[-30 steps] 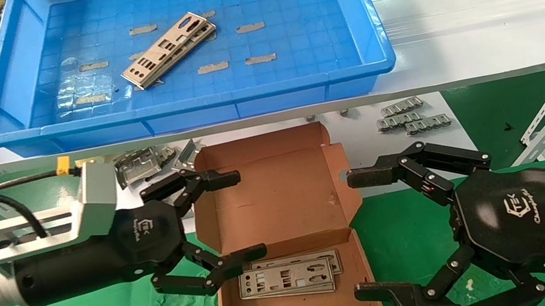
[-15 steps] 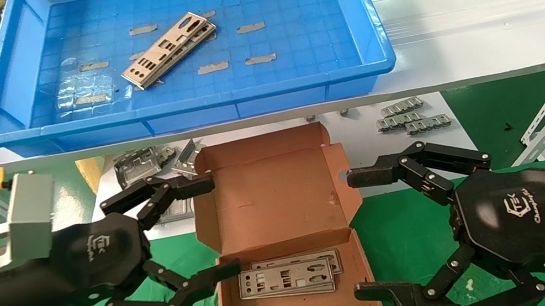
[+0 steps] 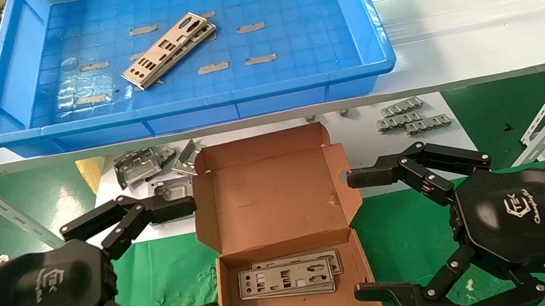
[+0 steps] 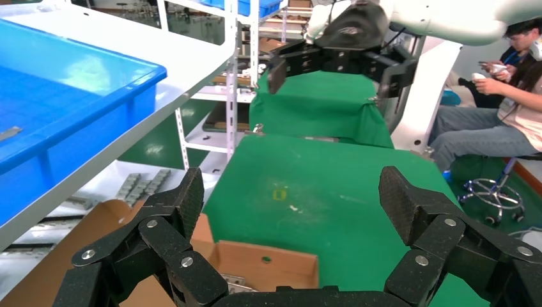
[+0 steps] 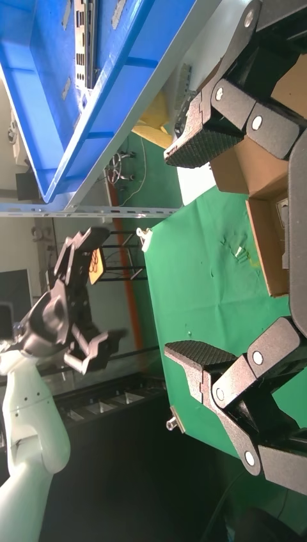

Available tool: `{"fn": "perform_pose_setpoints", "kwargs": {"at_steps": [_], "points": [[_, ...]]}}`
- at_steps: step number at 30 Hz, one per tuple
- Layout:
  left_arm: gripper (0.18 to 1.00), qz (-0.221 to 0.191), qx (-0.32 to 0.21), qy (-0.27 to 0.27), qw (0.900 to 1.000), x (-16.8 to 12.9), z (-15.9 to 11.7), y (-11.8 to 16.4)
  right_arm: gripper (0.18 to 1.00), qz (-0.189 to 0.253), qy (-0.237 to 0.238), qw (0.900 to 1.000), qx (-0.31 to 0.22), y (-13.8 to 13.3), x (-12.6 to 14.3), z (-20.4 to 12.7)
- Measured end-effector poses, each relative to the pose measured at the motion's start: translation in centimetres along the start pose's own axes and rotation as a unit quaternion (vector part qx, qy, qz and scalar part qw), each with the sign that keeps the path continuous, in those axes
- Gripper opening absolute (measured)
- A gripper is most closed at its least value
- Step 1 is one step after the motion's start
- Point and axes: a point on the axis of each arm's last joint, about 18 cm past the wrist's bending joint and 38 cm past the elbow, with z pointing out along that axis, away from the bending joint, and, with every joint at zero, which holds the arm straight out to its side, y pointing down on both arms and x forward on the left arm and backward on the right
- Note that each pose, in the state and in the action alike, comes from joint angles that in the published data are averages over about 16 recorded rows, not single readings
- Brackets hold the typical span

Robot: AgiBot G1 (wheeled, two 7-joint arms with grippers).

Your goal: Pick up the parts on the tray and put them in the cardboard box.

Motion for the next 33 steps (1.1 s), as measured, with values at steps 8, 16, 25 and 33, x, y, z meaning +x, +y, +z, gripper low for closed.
{"fn": "perform_pose_setpoints", "kwargs": {"at_steps": [8,16,25,33], "points": [[1.001,0.000,-0.005,0.009,0.9999,1.6,-0.6,-1.2,1.000,0.000,0.000,1.000,0.000,0.0,0.0,0.0],[1.001,0.001,-0.006,0.011,0.9999,2.0,-0.7,-1.4,1.000,0.000,0.000,1.000,0.000,0.0,0.0,0.0],[1.001,-0.001,-0.005,0.009,0.9999,1.8,-0.6,-1.3,1.000,0.000,0.000,1.000,0.000,0.0,0.0,0.0],[1.001,-0.001,-0.005,0.008,1.0000,1.7,-0.6,-1.2,1.000,0.000,0.000,1.000,0.000,0.0,0.0,0.0]]}}
